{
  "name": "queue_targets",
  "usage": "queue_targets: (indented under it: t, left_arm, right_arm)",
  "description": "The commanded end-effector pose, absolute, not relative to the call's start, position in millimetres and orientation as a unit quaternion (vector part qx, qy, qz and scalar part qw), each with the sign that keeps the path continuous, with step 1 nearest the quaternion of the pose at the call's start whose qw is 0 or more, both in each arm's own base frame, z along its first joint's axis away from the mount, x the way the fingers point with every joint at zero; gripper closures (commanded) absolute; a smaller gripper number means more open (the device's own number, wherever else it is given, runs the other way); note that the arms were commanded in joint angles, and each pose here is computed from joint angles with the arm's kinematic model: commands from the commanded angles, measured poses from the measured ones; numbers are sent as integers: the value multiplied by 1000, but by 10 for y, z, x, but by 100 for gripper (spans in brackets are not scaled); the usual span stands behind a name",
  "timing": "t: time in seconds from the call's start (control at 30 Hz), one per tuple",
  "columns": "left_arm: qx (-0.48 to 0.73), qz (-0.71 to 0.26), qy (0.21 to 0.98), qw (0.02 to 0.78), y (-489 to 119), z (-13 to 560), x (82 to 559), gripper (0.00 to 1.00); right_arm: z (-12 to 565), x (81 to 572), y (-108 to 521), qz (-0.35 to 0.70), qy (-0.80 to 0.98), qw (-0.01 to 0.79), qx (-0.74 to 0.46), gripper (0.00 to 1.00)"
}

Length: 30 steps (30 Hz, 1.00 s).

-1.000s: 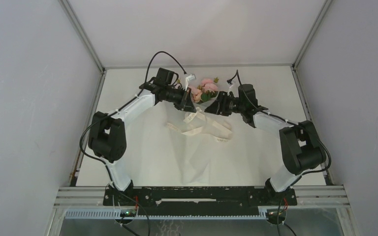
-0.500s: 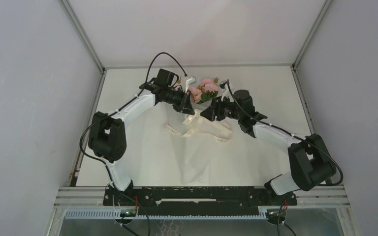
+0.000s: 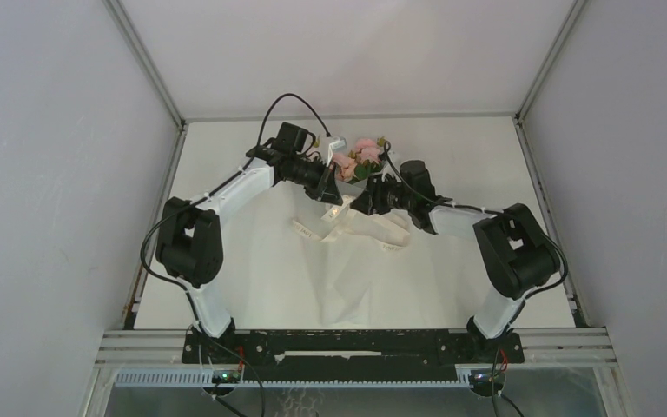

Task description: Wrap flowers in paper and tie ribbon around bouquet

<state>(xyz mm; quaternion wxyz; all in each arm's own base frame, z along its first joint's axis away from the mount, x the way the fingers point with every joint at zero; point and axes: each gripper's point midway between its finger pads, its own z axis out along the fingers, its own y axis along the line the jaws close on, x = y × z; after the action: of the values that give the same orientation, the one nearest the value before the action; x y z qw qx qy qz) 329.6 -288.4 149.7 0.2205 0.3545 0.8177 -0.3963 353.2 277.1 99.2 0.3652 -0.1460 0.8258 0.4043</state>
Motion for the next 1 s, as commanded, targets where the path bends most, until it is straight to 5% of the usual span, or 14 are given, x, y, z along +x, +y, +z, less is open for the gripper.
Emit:
queue_targets:
  t: [0.0,0.13,0.27,0.33,0.53,0.73,0.97]
  left_arm:
    - [379,-408,791,253,-2964,1788,3357,100]
    - [378,-410,792,249,-2968,1767,3345,100]
    - [378,-411,794,242,-2961,1727,3328,100]
    - [376,-402,798,244,-2940,1703,3348,92]
    - [348,-329,832,279,-2723,1686,3595,43]
    - [290,-250,878,286,-2545,1353,3806,31]
    - [310,-203,891,261,-2657,1004,3879,30]
  right_arm:
    - [1194,3759,2949,424,797,400,-156,50]
    - [1208,3820,3027,436,793,397,-154,59]
    - [1244,3832,3004,438,794,400,-136,100]
    - [1233,3810,2966,442,797,394,-119,100]
    - [1129,3641,2763,433,815,379,-66,100]
    - [1118,3396,2675,417,828,369,-62,100]
    - [1179,3356,2710,430,824,365,-48,100]
